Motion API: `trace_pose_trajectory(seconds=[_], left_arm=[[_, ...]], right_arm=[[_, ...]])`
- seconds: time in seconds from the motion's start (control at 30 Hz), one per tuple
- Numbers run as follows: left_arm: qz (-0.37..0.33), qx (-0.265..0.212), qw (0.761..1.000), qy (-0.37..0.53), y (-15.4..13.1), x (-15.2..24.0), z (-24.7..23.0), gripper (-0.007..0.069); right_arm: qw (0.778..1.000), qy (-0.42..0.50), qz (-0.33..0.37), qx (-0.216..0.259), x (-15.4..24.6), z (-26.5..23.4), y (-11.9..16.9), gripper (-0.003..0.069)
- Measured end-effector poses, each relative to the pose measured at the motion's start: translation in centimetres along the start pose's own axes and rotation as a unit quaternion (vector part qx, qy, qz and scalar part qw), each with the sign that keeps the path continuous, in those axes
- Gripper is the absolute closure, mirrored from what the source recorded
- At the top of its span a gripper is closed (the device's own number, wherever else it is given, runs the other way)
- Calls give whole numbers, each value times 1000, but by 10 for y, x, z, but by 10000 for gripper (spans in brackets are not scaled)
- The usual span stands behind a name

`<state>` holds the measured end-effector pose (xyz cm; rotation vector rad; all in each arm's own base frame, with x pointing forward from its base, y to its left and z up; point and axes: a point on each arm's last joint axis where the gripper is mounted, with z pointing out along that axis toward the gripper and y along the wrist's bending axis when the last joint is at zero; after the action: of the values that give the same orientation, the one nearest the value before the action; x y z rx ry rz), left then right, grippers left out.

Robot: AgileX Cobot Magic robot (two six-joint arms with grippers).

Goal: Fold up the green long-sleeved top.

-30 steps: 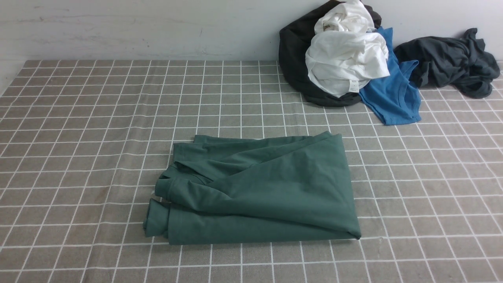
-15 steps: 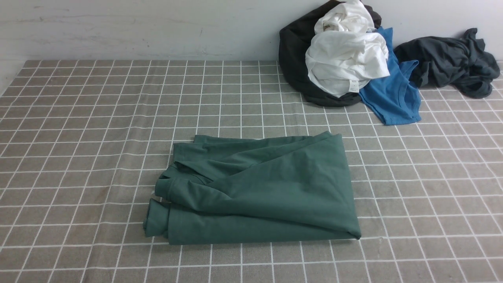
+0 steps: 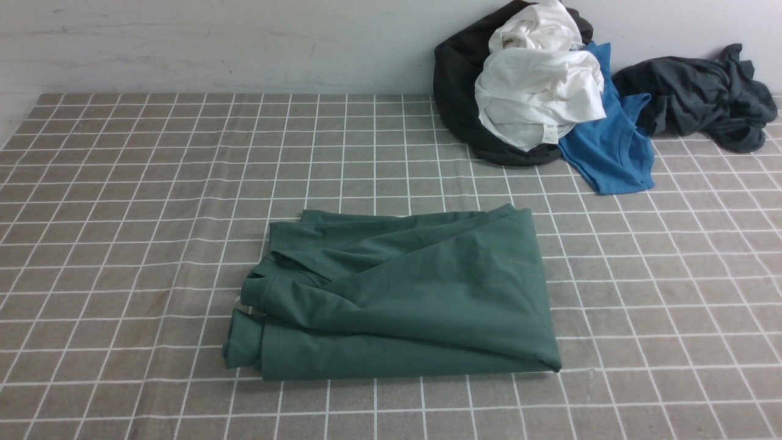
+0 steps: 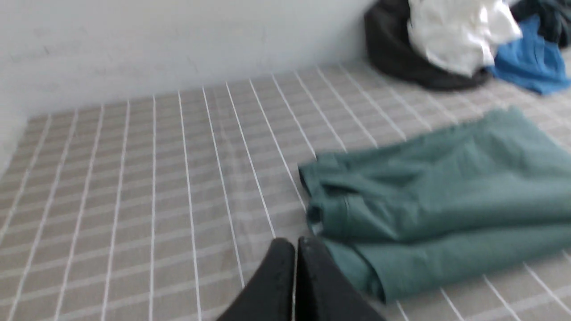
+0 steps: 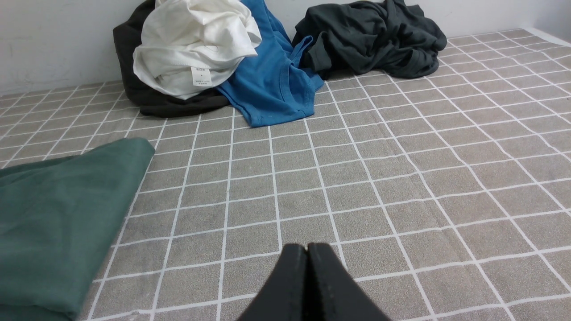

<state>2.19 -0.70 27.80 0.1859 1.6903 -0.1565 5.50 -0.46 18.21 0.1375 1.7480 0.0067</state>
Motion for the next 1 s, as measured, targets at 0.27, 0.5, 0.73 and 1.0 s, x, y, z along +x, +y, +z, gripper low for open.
trace_pose_trajectory(seconds=[0.27,0.5,0.73,1.0], left_arm=[[3,-98,994,-48,12,54,35,632],[-7,-125,992,24,16,91,43,632],[-16,-124,989,73,15,100,42,632],[-15,-124,989,74,15,100,42,632]], right_arm=[[1000,0,0,0,0,0,0,673],[1000,0,0,0,0,0,0,673],[1000,0,0,0,0,0,0,673],[1000,0,0,0,0,0,0,673]])
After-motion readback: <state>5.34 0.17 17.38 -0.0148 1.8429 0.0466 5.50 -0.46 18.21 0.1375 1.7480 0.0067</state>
